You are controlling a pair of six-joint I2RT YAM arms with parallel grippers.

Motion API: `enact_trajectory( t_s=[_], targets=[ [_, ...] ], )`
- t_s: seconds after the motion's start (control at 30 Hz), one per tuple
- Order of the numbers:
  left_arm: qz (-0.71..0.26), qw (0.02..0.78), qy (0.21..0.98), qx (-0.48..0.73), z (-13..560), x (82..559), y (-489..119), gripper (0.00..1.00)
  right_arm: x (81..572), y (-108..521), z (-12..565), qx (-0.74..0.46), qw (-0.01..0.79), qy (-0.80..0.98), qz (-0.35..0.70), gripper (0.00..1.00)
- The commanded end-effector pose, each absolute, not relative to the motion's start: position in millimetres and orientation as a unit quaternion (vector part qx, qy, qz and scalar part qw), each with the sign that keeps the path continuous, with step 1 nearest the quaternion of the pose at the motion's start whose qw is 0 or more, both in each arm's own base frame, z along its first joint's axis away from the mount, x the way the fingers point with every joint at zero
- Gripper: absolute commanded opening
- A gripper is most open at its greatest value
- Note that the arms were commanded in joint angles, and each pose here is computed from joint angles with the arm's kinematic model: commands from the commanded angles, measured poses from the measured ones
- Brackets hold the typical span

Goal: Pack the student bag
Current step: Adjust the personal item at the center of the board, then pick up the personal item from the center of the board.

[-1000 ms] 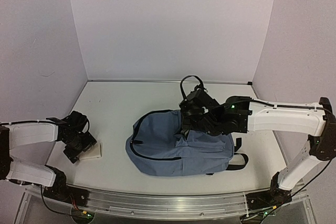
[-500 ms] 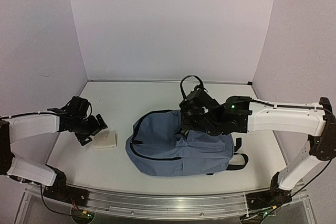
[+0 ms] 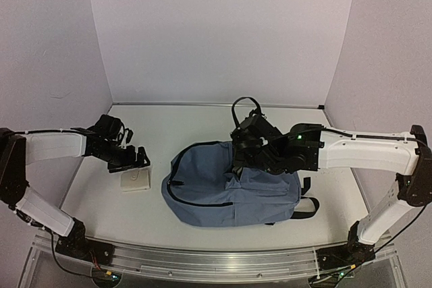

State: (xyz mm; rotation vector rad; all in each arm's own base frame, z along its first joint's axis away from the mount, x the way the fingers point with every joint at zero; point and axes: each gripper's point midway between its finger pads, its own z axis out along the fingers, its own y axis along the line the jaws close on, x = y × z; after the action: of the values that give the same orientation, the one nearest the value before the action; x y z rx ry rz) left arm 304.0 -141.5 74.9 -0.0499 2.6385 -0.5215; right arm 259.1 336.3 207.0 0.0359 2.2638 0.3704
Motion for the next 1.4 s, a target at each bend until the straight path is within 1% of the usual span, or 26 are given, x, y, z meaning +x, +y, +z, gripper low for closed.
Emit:
enact_trajectory(
  t_s=[0.0,0.13,0.2,0.43,0.57,0.73,0.97,1.1,1.27,1.37],
  targets=[
    [-0.215,0.241,0.946,0.02,83,338,-159,1.0,265,349,250,0.04,0.441,0.871,0.211,0.0],
    [-0.203,0.233,0.951,-0.026,72,357,-150,0.99,264,343,252,0.045,0.442,0.87,0.213,0.0],
    [-0.204,0.218,0.954,-0.037,64,359,-149,0.99,263,342,252,0.046,0.443,0.87,0.213,0.0],
    [-0.208,0.139,0.967,-0.053,28,343,-151,0.98,263,342,251,0.045,0.444,0.87,0.21,0.0],
    [-0.215,0.129,0.967,-0.056,28,335,-152,0.97,264,342,250,0.044,0.444,0.871,0.208,0.0],
    [-0.223,0.11,0.966,-0.075,31,317,-151,0.96,265,345,248,0.043,0.443,0.871,0.206,0.0],
    [-0.215,0.065,0.967,-0.118,26,275,-140,0.95,266,350,245,0.038,0.44,0.874,0.204,0.0],
    [-0.234,0.056,0.962,-0.13,31,258,-142,0.94,266,352,244,0.036,0.439,0.874,0.205,0.0],
    [-0.249,0.046,0.958,-0.137,31,243,-144,0.88,267,355,244,0.033,0.437,0.875,0.207,0.0],
    [-0.237,0.039,0.961,-0.138,25,241,-140,0.8,267,356,244,0.033,0.436,0.875,0.209,0.0]
  ],
)
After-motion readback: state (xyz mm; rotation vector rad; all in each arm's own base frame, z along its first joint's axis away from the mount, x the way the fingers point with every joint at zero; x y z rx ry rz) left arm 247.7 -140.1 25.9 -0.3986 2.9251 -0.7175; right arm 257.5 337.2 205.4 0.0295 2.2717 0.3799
